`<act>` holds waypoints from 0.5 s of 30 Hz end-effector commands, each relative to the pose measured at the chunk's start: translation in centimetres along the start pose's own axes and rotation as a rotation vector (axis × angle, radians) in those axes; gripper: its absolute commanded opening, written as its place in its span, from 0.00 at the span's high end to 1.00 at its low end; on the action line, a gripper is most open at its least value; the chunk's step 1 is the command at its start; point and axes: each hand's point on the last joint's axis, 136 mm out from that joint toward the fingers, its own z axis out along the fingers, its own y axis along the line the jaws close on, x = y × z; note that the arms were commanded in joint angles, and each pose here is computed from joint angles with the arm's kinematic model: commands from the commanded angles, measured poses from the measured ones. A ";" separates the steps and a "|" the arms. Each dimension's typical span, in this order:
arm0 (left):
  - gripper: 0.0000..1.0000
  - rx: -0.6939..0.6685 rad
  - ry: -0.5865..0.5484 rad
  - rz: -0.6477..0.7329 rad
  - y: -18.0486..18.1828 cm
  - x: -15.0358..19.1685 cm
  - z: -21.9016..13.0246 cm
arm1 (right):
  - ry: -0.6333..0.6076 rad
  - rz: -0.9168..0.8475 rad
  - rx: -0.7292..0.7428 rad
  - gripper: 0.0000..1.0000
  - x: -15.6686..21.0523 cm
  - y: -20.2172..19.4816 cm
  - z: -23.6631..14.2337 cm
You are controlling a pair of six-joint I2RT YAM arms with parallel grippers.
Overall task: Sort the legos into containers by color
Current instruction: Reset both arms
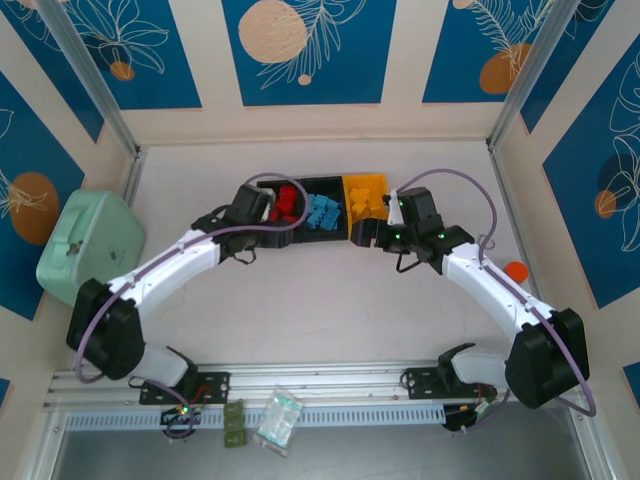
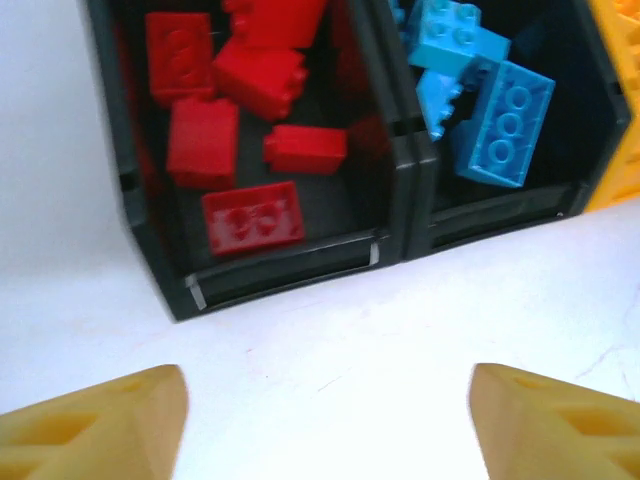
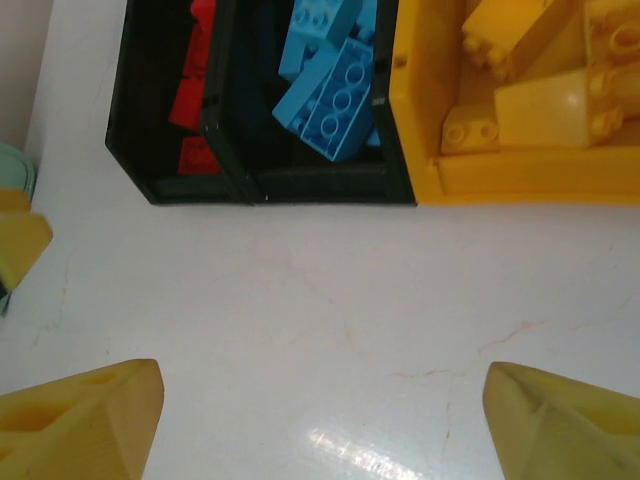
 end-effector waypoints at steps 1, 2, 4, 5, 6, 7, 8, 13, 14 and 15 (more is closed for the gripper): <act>0.10 -0.069 -0.084 -0.029 3.3 -0.6 -1.7 | -0.051 -0.032 0.055 0.11 -2.1 -0.6 -0.8; 0.00 -0.095 -0.089 -0.042 4.4 -0.4 -2.0 | -0.064 -0.027 0.068 0.08 -2.6 -0.9 -1.1; 0.01 -0.146 -0.115 -0.062 6.5 -0.4 -2.9 | -0.098 -0.019 0.097 0.01 -3.6 -1.8 -1.5; 0.01 -0.168 -0.130 -0.063 7.3 -0.5 -3.2 | -0.117 -0.013 0.127 0.01 -4.1 -2.5 -1.8; 0.01 -0.197 -0.157 -0.063 8.2 -0.8 -3.7 | -0.148 -0.004 0.178 0.01 -4.8 -3.5 -2.2; 0.01 -0.228 -0.182 -0.060 9.2 -1.0 -4.0 | -0.186 0.008 0.243 0.01 -5.5 -4.8 -2.7; 0.01 -0.254 -0.206 -0.060 10.0 -1.3 -4.2 | -0.215 0.016 0.295 0.01 -6.0 -5.9 -3.0; 0.01 -0.380 -0.356 -0.025 14.2 -2.1 -4.0 | -0.464 -0.048 0.586 0.01 -8.9 -11.8 -5.6; 0.01 -0.402 -0.375 -0.025 14.9 -1.9 -3.8 | -0.518 -0.083 0.636 0.01 -9.0 -12.9 -5.8; 0.01 -0.420 -0.394 -0.035 15.6 -1.6 -3.5 | -0.579 -0.113 0.679 0.01 -9.4 -13.7 -6.1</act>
